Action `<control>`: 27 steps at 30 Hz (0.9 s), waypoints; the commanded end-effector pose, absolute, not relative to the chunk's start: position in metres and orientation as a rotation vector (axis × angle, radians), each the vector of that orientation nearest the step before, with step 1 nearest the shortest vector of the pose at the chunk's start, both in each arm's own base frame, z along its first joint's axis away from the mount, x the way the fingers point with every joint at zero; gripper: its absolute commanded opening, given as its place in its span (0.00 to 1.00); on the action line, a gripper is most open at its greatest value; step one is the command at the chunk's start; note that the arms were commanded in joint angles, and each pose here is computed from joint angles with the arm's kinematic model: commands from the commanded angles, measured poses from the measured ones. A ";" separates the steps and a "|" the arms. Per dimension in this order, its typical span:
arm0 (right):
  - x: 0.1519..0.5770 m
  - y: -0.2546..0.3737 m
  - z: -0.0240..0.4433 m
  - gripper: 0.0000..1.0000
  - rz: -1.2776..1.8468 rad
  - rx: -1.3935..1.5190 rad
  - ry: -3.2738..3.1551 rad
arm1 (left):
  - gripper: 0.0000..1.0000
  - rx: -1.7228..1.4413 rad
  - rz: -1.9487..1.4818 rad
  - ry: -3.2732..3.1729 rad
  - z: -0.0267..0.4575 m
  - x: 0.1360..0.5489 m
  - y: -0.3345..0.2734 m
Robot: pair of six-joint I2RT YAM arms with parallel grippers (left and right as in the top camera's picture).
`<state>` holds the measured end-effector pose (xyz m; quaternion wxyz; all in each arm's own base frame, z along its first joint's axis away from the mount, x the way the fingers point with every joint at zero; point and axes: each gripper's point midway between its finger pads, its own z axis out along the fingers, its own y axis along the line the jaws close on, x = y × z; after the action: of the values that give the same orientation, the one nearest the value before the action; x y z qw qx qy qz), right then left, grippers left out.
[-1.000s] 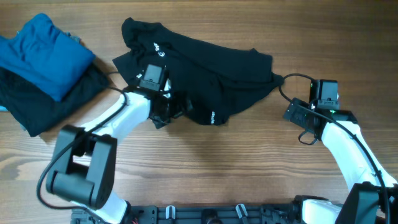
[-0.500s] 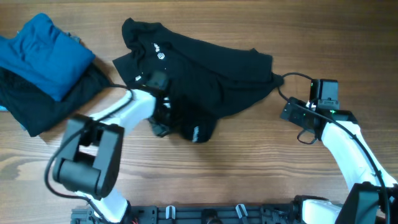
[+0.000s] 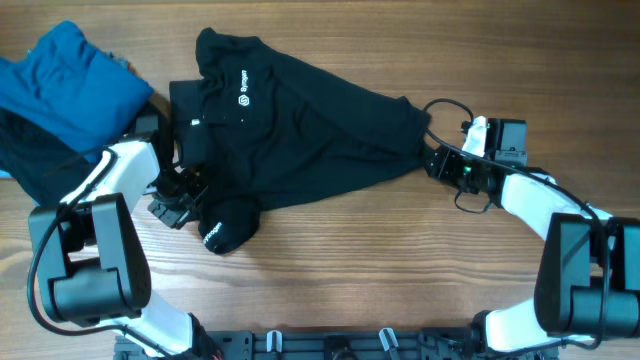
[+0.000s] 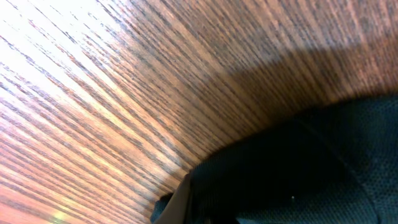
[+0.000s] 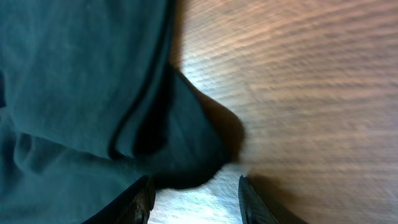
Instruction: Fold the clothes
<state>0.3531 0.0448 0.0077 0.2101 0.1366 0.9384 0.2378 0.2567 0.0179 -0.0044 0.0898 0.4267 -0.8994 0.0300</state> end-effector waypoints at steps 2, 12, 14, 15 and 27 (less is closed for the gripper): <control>0.355 0.057 0.003 0.49 0.723 0.380 2.612 | 0.04 1.258 -0.024 -2.681 -0.008 0.246 0.030; 0.353 0.060 -0.006 0.04 0.631 0.424 2.647 | 0.04 1.258 -0.024 -2.681 -0.008 0.246 0.030; 0.353 0.058 -0.006 0.04 0.614 0.420 2.649 | 0.04 1.256 -0.024 -2.679 -0.008 0.246 0.030; 0.350 0.055 -0.004 0.04 0.595 0.430 2.656 | 0.04 1.254 -0.026 -2.674 -0.008 0.244 0.030; 0.262 -0.027 0.044 0.04 0.023 0.718 2.773 | 0.15 1.040 0.077 -2.653 -0.002 0.227 0.010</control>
<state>0.2708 -0.0117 0.0511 0.1448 0.2329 0.9605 0.0470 0.2304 0.0120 -0.0018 0.1394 0.3824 -0.9131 0.0244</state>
